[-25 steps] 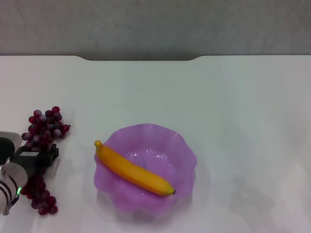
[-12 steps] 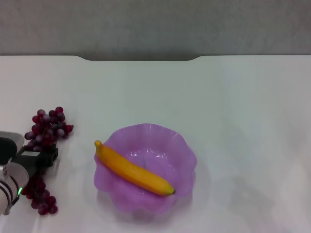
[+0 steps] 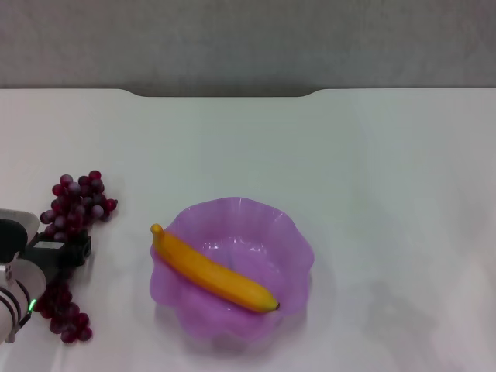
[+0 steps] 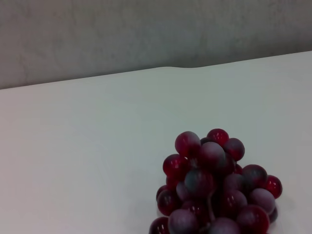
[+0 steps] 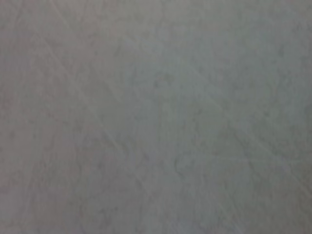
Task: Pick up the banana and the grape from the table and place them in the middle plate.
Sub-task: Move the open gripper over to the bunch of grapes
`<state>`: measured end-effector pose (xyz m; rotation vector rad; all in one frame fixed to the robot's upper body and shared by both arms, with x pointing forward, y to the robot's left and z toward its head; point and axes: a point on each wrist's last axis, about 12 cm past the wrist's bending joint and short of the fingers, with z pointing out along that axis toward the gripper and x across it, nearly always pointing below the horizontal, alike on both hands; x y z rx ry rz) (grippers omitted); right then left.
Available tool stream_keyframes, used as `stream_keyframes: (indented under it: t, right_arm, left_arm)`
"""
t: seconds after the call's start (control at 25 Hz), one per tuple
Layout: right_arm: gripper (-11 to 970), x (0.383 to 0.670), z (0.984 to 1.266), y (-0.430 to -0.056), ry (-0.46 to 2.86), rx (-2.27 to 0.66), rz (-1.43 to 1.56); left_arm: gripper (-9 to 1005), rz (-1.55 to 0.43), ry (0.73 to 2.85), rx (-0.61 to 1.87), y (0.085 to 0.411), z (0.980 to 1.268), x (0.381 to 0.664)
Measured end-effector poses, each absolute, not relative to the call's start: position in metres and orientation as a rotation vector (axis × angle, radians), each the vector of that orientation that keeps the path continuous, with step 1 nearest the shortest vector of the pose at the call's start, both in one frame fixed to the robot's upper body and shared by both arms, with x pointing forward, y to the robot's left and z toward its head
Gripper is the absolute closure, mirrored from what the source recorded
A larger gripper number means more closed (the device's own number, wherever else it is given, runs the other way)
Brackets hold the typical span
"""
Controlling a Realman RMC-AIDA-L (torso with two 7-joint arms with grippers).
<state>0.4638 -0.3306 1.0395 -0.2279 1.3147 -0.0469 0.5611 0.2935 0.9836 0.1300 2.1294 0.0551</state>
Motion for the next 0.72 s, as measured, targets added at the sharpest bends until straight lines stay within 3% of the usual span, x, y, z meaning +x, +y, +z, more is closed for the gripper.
stream_keyframes:
  t: [0.72]
  right_arm:
    - [959, 0.4659, 1.0377, -0.3285, 1.324, -0.243, -0.039]
  left_arm:
    - [553, 0.057, 2.126, 0.119, 0.2951, 0.9845, 0.5619]
